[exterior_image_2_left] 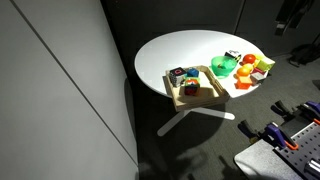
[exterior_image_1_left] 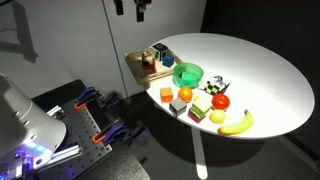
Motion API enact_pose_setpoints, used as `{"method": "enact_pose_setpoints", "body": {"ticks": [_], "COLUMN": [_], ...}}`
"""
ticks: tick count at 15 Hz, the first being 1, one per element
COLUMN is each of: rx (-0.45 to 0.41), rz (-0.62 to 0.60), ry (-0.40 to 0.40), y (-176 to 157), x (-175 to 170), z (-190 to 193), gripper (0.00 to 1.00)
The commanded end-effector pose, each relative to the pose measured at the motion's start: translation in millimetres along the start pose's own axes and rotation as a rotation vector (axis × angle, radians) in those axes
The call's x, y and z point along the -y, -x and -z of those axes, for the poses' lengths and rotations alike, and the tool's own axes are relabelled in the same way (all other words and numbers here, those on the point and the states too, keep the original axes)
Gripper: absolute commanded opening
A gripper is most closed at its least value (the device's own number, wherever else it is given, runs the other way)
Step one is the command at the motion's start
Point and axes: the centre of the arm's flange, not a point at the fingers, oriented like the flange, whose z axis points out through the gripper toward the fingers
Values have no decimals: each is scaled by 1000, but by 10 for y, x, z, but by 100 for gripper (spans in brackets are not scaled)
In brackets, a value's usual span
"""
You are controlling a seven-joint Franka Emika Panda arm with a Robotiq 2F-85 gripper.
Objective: Put the green block in the box
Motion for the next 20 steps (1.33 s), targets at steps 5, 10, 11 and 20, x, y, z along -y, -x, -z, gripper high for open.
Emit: {"method": "enact_pose_setpoints", "body": {"ticks": [5,10,11,20], "rx": [-139,-145,-140,-79], "rz": [-136,-264,-279,-288], "ry": [-11,20,21,30], "y": [-679,-1177,-1269,-1879], "x": [-203,-410,-448,-673], "z": [-50,-232,-278,-678], "gripper": [100,100,100,100]}}
